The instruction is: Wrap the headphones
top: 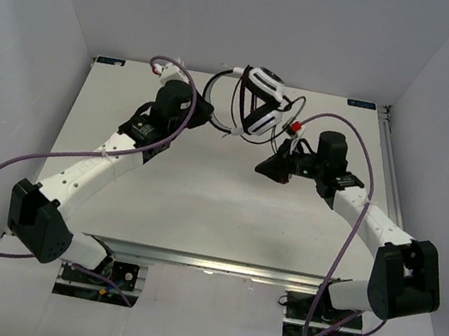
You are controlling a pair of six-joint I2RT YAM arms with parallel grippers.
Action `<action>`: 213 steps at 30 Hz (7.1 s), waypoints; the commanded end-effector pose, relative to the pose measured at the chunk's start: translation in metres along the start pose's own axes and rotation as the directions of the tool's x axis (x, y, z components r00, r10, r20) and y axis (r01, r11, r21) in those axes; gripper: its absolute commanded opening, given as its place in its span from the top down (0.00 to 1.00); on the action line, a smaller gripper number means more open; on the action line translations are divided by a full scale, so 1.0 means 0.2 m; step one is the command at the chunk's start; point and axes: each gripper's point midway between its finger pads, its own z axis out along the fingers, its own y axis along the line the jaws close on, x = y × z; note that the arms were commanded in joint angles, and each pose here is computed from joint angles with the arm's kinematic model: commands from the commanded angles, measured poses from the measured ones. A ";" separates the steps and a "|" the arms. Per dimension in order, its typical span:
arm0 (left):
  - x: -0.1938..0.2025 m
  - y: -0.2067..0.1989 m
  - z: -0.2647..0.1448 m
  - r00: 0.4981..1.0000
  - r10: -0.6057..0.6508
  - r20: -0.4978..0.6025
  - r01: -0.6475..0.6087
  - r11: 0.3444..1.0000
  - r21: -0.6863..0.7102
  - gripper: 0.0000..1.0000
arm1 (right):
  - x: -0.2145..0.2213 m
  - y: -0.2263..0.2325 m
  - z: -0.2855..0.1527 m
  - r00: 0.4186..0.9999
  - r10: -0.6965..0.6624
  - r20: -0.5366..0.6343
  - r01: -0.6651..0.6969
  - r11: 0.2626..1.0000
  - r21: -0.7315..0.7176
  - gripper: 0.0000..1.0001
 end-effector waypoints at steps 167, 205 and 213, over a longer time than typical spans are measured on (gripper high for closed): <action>0.57 0.02 -0.60 0.893 0.395 -0.215 -0.300 0.879 0.371 1.00 | -1.12 -0.47 -0.74 0.907 -0.299 0.296 0.026 0.743 0.668 0.92; -0.03 -0.13 -0.23 0.900 -0.396 0.181 0.367 0.914 0.173 1.00 | -0.12 -0.13 -0.06 0.997 0.025 0.078 -0.043 0.970 0.241 0.92; 0.21 0.19 -0.02 0.873 -0.466 0.143 0.473 0.881 -0.017 1.00 | 0.12 -0.10 0.03 0.992 0.122 0.027 -0.125 0.978 0.169 0.92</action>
